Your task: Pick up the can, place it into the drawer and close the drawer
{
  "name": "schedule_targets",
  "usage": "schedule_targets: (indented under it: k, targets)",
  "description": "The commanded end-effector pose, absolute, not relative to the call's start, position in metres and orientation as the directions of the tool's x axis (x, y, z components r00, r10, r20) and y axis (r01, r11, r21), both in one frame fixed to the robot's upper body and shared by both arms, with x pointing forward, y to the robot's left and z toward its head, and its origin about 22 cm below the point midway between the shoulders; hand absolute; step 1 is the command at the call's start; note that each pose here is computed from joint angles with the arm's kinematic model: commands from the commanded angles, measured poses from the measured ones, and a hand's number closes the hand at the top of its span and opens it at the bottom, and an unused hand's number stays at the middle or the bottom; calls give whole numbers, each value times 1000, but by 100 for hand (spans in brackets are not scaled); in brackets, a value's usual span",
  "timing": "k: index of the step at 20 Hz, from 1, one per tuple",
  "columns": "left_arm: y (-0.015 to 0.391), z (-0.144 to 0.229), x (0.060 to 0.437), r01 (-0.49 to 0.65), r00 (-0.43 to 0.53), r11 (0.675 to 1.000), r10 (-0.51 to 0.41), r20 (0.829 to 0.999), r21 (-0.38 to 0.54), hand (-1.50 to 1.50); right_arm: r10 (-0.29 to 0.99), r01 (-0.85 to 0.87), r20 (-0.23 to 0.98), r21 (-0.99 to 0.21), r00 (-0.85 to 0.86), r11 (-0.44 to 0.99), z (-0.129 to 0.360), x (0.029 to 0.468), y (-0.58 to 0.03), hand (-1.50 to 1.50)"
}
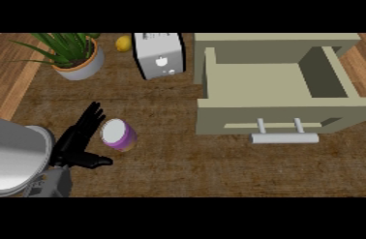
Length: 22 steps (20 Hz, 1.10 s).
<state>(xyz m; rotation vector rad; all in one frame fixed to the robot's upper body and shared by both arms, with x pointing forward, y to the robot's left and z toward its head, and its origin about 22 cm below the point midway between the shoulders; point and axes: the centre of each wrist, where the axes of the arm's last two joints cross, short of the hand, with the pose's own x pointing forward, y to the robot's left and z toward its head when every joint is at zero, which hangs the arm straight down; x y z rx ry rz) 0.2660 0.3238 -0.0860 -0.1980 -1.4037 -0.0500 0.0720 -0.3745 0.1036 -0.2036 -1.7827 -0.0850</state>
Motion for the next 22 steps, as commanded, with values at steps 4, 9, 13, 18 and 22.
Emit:
schedule_targets:
  k: [4, 9, 13, 18, 22]
  targets:
    - [320, -115, 263, 144, 195, 975, 138, 971, -168, -150, 81, 194, 975, -40, -208, 980, 92, 74, -389, -150]
    - [290, -140, 260, 156, 214, 972, 143, 966, -178, -150, 68, 177, 977, -31, -203, 984, 103, 79, -383, -150]
    - [313, -127, 280, 144, 197, 969, 173, 965, -203, -150, 72, 156, 974, -39, -213, 987, 111, 90, -380, -150]
    - [288, -127, 287, 141, 231, 954, 226, 946, -263, 150, 81, 180, 980, -48, -184, 983, 110, 61, -370, -150]
    - [278, -128, 287, 226, 272, 910, 284, 920, -348, 150, 79, 165, 977, -46, -200, 985, 122, 61, -372, -150]
